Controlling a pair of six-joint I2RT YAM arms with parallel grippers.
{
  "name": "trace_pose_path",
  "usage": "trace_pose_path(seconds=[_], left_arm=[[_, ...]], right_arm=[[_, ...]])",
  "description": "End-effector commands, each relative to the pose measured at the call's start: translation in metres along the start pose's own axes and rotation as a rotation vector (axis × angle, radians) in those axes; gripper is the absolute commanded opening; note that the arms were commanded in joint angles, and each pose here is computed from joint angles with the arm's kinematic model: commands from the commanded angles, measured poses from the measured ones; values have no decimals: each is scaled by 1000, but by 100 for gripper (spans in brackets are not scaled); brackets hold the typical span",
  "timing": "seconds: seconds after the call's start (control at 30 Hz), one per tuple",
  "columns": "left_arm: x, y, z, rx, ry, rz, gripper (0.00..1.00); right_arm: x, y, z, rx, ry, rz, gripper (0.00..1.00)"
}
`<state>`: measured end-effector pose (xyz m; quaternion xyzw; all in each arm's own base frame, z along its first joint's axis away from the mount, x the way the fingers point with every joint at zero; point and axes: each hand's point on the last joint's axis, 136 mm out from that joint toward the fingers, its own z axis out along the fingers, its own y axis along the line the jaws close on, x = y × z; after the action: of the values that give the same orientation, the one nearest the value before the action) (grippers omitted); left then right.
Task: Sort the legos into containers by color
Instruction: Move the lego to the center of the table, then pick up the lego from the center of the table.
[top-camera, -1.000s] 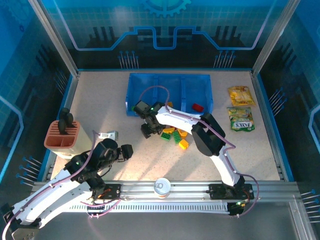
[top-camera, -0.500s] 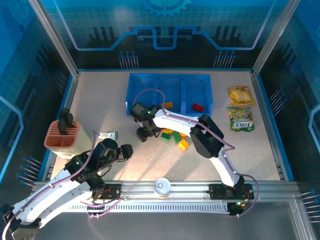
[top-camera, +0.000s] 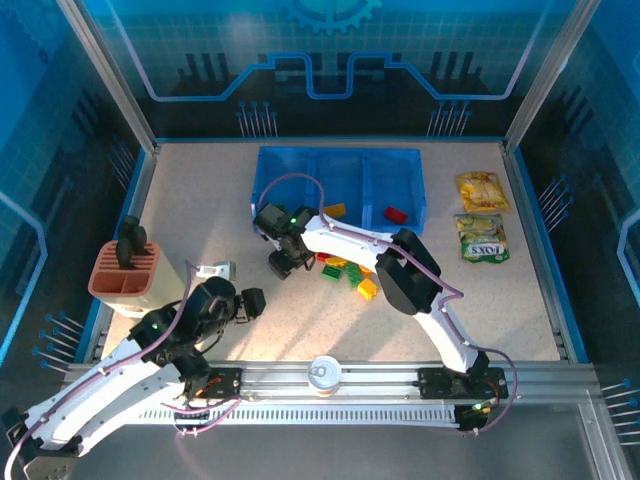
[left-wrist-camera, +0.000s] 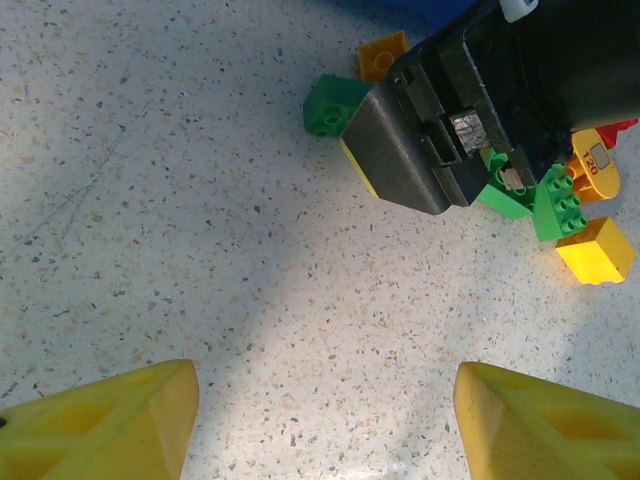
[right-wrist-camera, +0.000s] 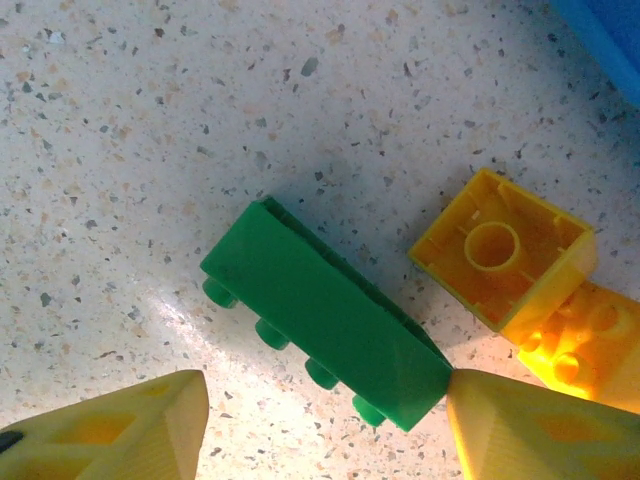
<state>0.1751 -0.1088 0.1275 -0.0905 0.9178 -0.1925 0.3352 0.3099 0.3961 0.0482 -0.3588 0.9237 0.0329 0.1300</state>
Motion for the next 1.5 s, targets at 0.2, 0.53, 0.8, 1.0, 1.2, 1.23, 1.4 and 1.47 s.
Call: trace_pose_path(seconds=[0.2, 0.53, 0.8, 1.0, 1.2, 1.23, 1.4, 1.47], left_arm=[[-4, 3, -3, -20, -18, 20, 69], [-5, 2, -4, -19, -23, 18, 69], [-6, 4, -8, -23, -27, 20, 69], [-8, 4, -8, -23, -32, 22, 69], [-9, 2, -8, -17, -36, 20, 69], [-9, 2, -8, -17, -36, 20, 69], [-10, 1, -8, -17, -40, 20, 69], [-10, 1, -8, -16, -42, 22, 69]], right_arm=[[15, 25, -2, -61, 34, -61, 56], [-9, 14, -19, -25, -49, -123, 70], [-15, 13, -4, -35, -14, -152, 72], [-1, 16, 20, -60, 44, -148, 69], [-3, 16, 16, -58, 36, -141, 49], [-5, 15, 11, -55, 26, -137, 43], [-29, 10, -24, -51, -78, -106, 34], [-46, -2, -42, -46, -134, -56, 31]])
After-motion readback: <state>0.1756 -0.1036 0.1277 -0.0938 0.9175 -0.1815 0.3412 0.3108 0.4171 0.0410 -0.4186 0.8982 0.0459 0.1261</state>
